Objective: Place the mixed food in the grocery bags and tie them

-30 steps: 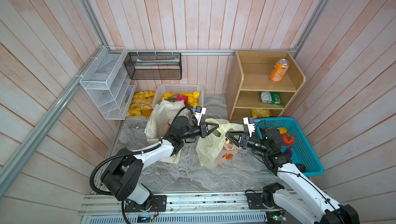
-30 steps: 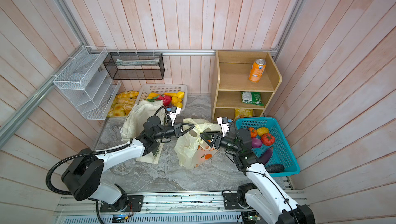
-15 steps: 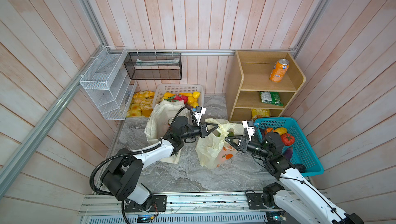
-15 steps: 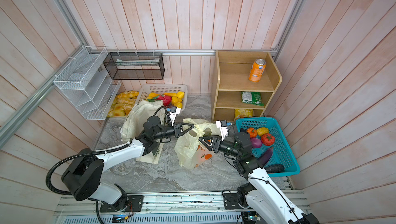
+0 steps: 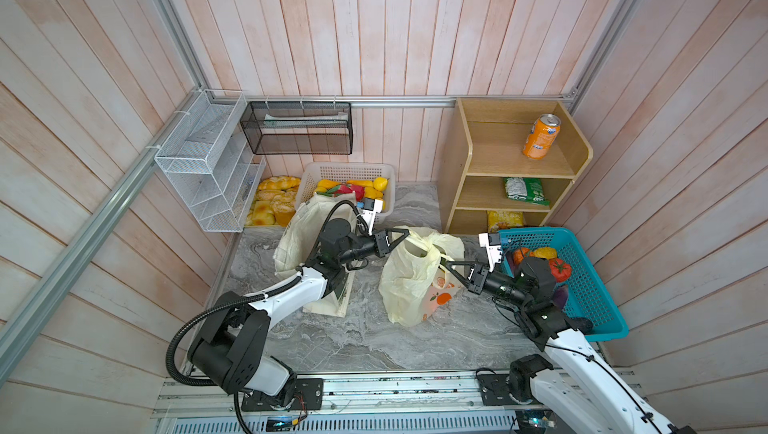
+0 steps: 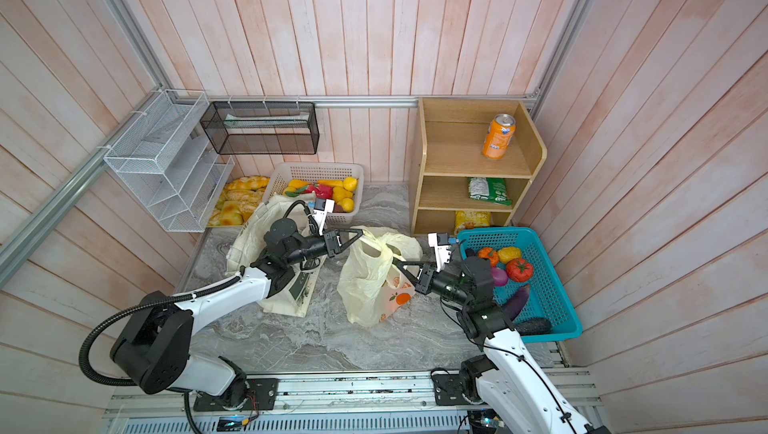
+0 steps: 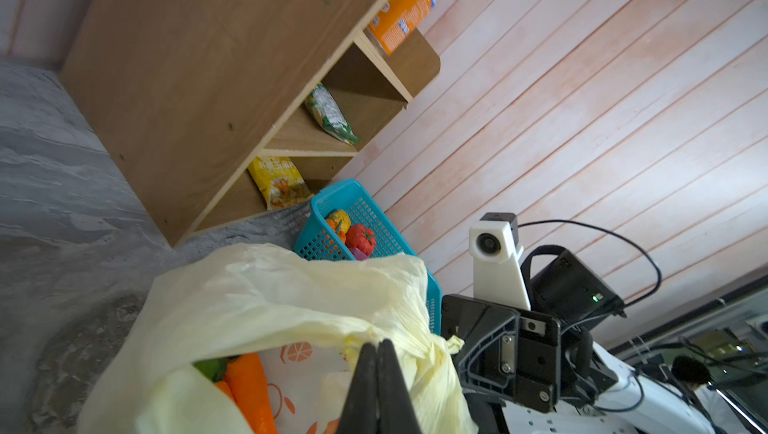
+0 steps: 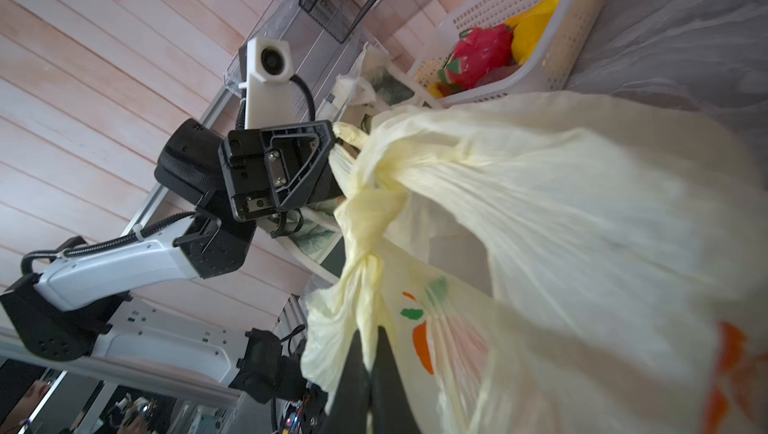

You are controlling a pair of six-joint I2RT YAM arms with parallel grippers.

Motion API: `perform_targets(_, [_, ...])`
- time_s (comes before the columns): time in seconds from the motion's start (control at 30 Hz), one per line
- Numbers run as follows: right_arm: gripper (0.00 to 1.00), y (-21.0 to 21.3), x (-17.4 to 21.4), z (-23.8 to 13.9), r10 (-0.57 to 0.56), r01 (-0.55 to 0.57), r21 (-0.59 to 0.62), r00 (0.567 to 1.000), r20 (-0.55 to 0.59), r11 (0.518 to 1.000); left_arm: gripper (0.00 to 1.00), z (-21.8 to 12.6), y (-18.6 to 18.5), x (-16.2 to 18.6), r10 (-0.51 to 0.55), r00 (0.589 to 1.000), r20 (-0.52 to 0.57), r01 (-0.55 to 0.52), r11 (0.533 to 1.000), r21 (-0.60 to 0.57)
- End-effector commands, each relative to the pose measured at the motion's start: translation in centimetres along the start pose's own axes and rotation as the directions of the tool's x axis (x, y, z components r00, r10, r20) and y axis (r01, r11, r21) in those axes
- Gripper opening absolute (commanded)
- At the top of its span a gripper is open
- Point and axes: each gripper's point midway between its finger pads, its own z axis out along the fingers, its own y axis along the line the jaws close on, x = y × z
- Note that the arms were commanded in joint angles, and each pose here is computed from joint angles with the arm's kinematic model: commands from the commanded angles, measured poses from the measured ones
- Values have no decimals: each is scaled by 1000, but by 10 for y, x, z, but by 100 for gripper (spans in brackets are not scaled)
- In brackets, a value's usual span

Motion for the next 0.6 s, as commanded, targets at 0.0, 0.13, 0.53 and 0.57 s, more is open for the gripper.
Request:
perform_targets(0.0, [0, -3, -16, -12, -19, 18, 14, 999, 33, 1000, 0, -13, 1, -20, 17, 999, 37, -16, 1000, -18])
perform_targets(0.13, [0, -17, -33, -22, 23, -28, 40, 993, 111, 999, 0, -17, 3, -29, 21, 998, 58, -19, 999, -31])
perform_targets(0.53, [0, -23, -85, -14, 99, -109, 30, 966, 241, 994, 0, 13, -11, -38, -30, 998, 57, 26, 998, 59])
perform_targets(0.57, [0, -21, -89, -13, 93, -104, 33, 967, 239, 994, 0, 16, -15, -39, -26, 998, 55, 22, 998, 67])
